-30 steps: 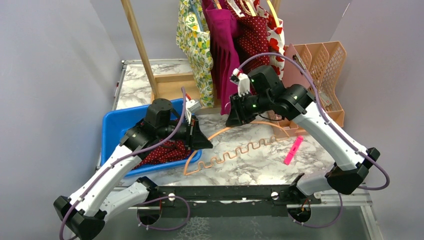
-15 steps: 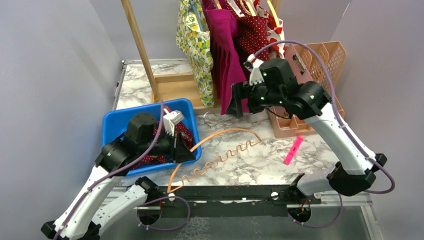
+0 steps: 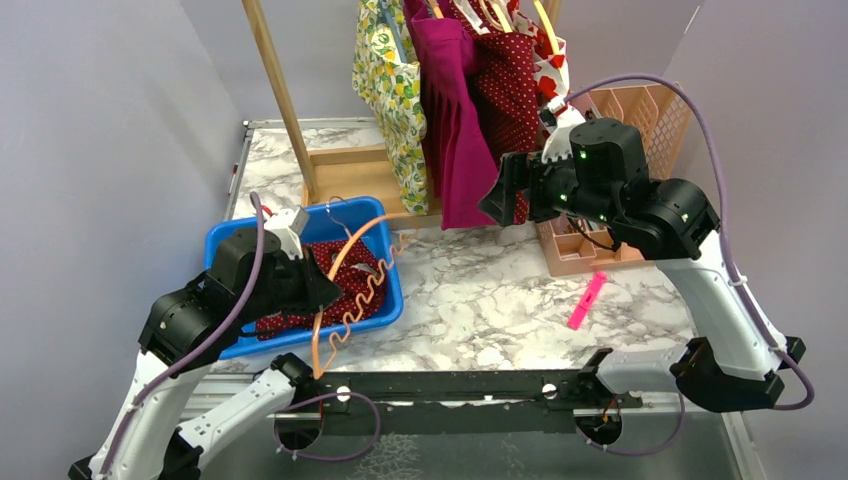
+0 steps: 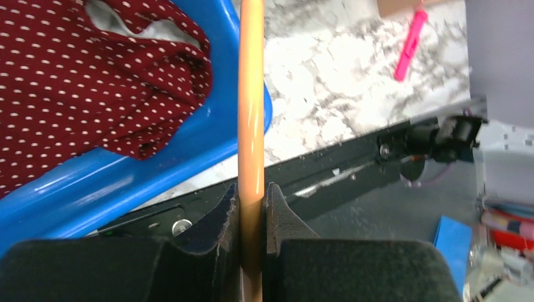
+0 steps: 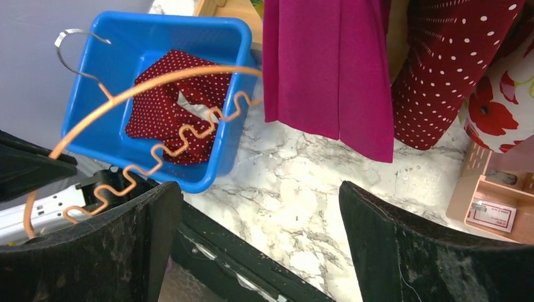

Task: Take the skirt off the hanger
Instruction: Place the hanger at the clothesline, then pick up the hanger from the clothesline.

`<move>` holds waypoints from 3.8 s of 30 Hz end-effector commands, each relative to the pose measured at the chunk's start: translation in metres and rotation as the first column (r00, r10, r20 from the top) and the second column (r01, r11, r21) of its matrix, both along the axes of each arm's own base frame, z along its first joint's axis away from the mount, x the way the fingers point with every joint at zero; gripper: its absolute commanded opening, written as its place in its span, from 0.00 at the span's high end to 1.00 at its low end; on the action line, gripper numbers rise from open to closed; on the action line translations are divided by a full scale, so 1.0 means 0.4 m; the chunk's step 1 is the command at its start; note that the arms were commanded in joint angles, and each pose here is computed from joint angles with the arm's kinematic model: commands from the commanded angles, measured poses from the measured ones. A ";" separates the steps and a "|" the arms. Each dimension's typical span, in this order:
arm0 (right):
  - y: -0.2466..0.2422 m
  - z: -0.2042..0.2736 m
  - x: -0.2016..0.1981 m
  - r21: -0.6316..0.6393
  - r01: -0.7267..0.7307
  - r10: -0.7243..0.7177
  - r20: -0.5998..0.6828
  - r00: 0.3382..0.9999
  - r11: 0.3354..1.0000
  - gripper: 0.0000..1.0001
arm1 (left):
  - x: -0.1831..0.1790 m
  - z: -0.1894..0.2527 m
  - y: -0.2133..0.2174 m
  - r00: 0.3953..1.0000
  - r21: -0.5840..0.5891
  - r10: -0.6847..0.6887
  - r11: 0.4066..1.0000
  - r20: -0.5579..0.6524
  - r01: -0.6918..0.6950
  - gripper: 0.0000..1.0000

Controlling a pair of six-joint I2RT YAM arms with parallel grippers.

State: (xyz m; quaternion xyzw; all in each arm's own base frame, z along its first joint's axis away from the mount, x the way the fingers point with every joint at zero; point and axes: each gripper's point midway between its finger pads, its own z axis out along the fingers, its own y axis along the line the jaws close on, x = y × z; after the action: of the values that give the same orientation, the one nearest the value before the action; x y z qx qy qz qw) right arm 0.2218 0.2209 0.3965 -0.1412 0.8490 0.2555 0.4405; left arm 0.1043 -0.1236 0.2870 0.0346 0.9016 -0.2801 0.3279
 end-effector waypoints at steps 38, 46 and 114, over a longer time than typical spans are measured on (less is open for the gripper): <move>0.050 0.041 0.005 0.043 -0.127 0.121 0.121 0.985 0.991 0.00 | 0.675 0.477 0.137 0.746 0.032 0.290 0.922 0.600 -0.385 1.00; 0.070 0.084 0.024 0.027 -0.177 0.168 0.214 0.962 0.984 0.01 | 0.722 0.564 0.192 0.673 0.000 0.323 0.902 0.665 -0.433 1.00; 0.050 0.012 0.080 0.055 0.107 -0.106 -0.022 0.994 0.993 0.00 | 0.822 0.664 -0.182 0.795 -0.415 0.235 0.909 0.560 0.024 0.30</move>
State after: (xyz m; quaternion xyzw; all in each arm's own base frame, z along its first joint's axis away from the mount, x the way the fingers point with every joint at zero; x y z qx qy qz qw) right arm 0.2569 0.2457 0.3938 -0.1134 0.8548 0.2454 0.4430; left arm 0.4309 -0.1978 0.5027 0.0059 0.7369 -0.3856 0.5552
